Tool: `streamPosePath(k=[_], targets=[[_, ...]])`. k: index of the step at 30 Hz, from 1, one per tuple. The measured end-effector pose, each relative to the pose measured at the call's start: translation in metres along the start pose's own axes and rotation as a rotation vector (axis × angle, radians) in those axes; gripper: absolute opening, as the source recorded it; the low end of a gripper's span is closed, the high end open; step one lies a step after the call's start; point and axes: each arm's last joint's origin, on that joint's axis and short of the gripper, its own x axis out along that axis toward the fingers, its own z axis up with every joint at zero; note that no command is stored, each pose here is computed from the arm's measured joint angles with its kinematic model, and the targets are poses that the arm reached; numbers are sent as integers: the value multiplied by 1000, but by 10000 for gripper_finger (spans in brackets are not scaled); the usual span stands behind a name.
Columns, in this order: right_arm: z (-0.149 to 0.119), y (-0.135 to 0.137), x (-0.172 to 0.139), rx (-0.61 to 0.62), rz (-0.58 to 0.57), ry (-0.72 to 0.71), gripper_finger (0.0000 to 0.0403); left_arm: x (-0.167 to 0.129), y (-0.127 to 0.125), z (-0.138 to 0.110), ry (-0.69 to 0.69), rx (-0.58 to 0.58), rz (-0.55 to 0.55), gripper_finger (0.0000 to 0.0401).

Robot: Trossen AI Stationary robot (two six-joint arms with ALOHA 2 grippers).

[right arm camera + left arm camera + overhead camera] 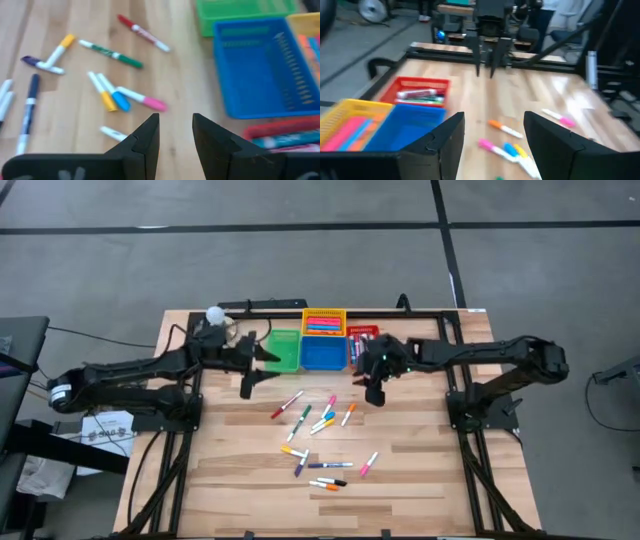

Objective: Pick & Place Markers
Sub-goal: Put the small red marker pen into the blue bin

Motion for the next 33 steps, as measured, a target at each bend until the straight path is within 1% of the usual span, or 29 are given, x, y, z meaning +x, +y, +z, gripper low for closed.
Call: streamPosePath(k=[2,5,8,10,13,16,18,20,23,27,30,33], targets=[[-6,10,6,6,23,-2,107,3,-9,-10,33,-18,-16,205],[-15,26,13,25,46,-9,107,7,-21,-28,94,-96,25,205],[-24,41,20,41,-6,-17,107,9,-33,-45,124,-170,91,205],[-29,50,21,52,-62,-20,107,11,-44,-53,140,-199,113,205],[-30,63,21,64,-155,-35,107,18,-64,-61,165,-201,140,205],[-31,73,20,40,-214,-51,107,30,-82,-69,184,-159,171,205],[-32,77,19,25,-230,-55,107,40,-89,-75,197,-134,241,205],[-32,81,19,26,-222,-55,107,50,-89,-84,238,-126,321,205],[-34,88,19,62,-205,-52,107,65,-85,-98,308,-158,382,205],[-35,95,18,75,-183,-58,107,77,-79,-116,377,-225,451,205],[-36,99,18,86,-170,-62,107,81,-78,-123,405,-200,473,205],[-37,105,17,76,-157,-63,107,82,-77,-122,394,-165,517,205]])
